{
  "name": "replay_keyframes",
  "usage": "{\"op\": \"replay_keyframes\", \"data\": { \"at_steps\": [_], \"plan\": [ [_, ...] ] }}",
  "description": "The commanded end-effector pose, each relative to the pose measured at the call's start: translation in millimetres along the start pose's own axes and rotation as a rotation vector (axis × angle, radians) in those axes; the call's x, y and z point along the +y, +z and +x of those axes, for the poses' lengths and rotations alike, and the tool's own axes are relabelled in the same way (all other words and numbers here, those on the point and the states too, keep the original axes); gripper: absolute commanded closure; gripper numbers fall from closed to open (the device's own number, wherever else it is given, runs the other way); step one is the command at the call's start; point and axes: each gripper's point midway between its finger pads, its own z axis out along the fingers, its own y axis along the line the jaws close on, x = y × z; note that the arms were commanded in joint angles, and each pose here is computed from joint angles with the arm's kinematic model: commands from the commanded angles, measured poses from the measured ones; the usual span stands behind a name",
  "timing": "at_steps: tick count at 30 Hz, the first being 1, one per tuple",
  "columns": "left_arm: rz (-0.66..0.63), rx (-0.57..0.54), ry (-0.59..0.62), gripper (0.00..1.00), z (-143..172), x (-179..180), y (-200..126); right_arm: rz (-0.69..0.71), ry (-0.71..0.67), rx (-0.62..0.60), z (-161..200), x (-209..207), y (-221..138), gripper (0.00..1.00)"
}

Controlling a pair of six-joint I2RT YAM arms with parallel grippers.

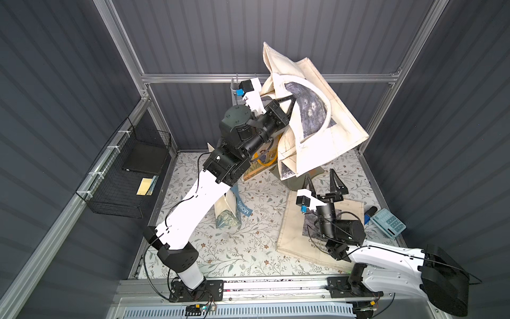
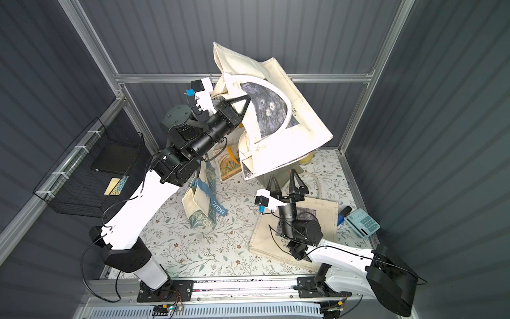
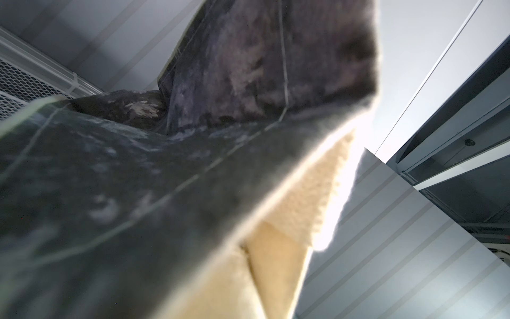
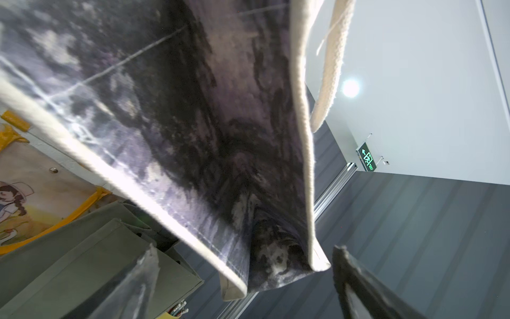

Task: Put away the canvas bag
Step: Press the canvas bag.

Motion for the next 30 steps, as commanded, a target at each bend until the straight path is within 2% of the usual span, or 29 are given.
{"op": "replay_keyframes", "data": {
  "at_steps": [1, 8, 13, 16, 22, 28, 29, 30],
  "plan": [
    [0.112, -0.056, -0.04, 1.0, -21, -35, -7, 0.079, 0.018, 0.01, -2, -21, 7, 0.01],
    [0.125, -0.031, -0.082, 1.0, -16, -37, -2, 0.053, -0.033, 0.003, -3, -9, 7, 0.01],
    [0.111, -0.006, -0.129, 1.0, -7, -29, 3, 0.17, -0.037, -0.009, -9, -34, 11, 0.01],
    [0.113, 0.013, -0.149, 1.0, -3, -28, 6, 0.199, -0.063, -0.017, -15, -35, 16, 0.01],
    [0.087, 0.025, -0.126, 1.0, -2, -24, 2, 0.235, -0.072, -0.023, -17, -44, 16, 0.01],
    [0.109, 0.018, -0.119, 1.0, -5, -31, 2, 0.201, -0.083, -0.011, -15, -37, 19, 0.01],
    [0.112, 0.025, -0.12, 1.0, -4, -31, 3, 0.196, -0.086, -0.011, -15, -35, 20, 0.04],
    [0.114, 0.034, -0.122, 1.0, -2, -32, 4, 0.196, -0.085, -0.01, -15, -35, 20, 0.11]
  ]
}}
